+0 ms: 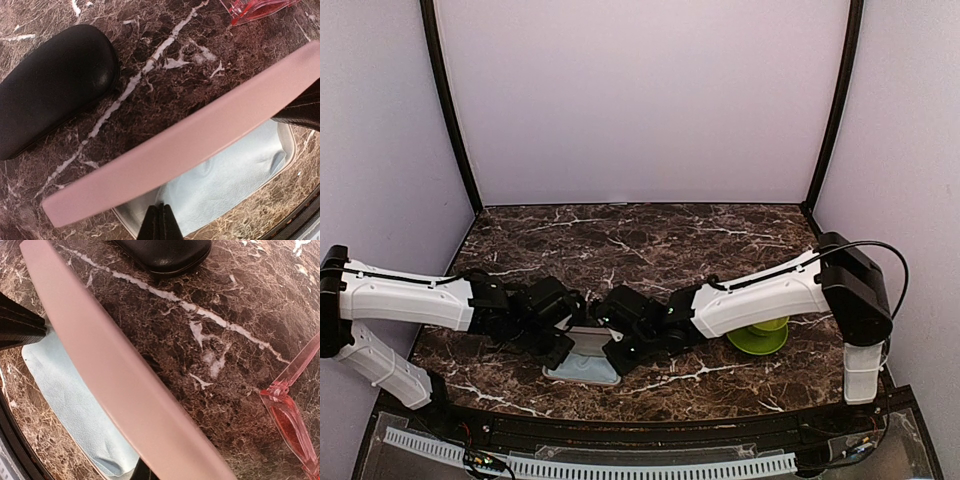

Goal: Organize the sunglasses
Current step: Place the glasses cleaning cloth in the sunglasses case.

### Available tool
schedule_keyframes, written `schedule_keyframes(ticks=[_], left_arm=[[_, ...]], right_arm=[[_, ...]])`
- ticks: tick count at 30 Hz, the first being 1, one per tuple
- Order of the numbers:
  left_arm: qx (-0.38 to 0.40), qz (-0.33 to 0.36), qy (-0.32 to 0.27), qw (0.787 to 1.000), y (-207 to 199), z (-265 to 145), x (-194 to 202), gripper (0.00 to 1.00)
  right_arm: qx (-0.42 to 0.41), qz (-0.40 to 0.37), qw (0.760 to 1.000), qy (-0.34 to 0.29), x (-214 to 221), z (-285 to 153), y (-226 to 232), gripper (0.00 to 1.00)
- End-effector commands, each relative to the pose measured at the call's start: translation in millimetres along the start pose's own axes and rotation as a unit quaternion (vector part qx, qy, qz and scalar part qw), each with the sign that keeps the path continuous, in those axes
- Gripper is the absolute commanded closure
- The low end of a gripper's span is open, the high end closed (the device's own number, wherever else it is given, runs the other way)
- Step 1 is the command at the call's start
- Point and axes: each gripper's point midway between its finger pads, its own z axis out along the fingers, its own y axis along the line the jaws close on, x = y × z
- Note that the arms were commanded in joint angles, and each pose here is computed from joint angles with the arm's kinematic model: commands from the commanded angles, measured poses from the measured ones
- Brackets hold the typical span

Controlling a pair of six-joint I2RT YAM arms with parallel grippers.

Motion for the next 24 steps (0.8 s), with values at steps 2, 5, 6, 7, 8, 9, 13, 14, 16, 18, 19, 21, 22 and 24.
schedule_keyframes(ticks=[2, 5, 6, 7, 8, 9, 13, 14, 16, 18, 19, 21, 22, 24], left_arm=[[0.001, -0.005, -0.003, 1.000, 0.8, 0.5, 1.1, 1.00], [0.001, -0.002, -0.004, 1.000, -1.0, 1.0, 0.2, 1.00], [0.001, -0.002, -0.003, 1.000, -1.2, 1.6, 0.8, 1.00], [-0.001, 0.000, -0.001, 1.000, -1.2, 2.5, 1.8, 1.00], [-0.003, 0.000, 0.002, 1.000, -0.5, 3.5, 3.0, 1.00], [-0.007, 0.000, 0.005, 1.000, 0.3, 4.3, 4.2, 1.00], [-0.018, 0.001, 0.011, 1.000, 2.4, 7.1, 6.6, 0.98], [-0.019, 0.002, 0.012, 1.000, 2.3, 7.2, 6.3, 0.97], [-0.020, 0.003, 0.011, 1.000, 1.2, 7.4, 5.8, 0.96], [-0.021, 0.005, 0.013, 1.000, 0.3, 7.9, 6.4, 0.94], [-0.022, 0.005, 0.013, 1.000, -0.1, 8.0, 6.4, 0.92], [-0.028, 0.006, 0.014, 1.000, 0.1, 7.8, 6.6, 0.90], [-0.031, 0.007, 0.013, 0.999, 0.7, 7.5, 6.5, 0.89], [-0.034, 0.007, 0.013, 0.999, 0.4, 7.2, 6.7, 0.87]], right_arm=[[-0.006, -0.002, 1.000, -0.026, -10.7, -16.1, 8.8, 1.00], [-0.003, -0.003, 1.000, -0.025, -10.0, -16.2, 8.5, 1.00], [-0.003, -0.004, 1.000, -0.026, -10.4, -16.8, 8.6, 1.00], [-0.003, -0.004, 1.000, -0.025, -10.1, -16.2, 8.2, 1.00], [-0.003, -0.004, 1.000, -0.025, -9.9, -16.2, 8.1, 1.00], [-0.003, -0.004, 1.000, -0.024, -10.0, -15.6, 8.3, 1.00], [-0.002, -0.005, 1.000, -0.022, -8.1, -14.3, 8.4, 1.00], [-0.002, -0.006, 1.000, -0.021, -7.6, -14.1, 8.5, 1.00], [-0.002, -0.007, 1.000, -0.020, -7.9, -14.4, 8.9, 1.00], [-0.001, -0.008, 1.000, -0.019, -8.0, -14.1, 8.9, 1.00], [-0.001, -0.008, 1.000, -0.019, -8.1, -14.0, 8.8, 0.99], [-0.001, -0.008, 1.000, -0.018, -7.8, -14.0, 8.7, 0.96], [-0.001, -0.008, 1.000, -0.018, -8.0, -14.3, 9.2, 0.95], [0.000, -0.010, 1.000, -0.018, -8.1, -15.1, 9.3, 0.92]])
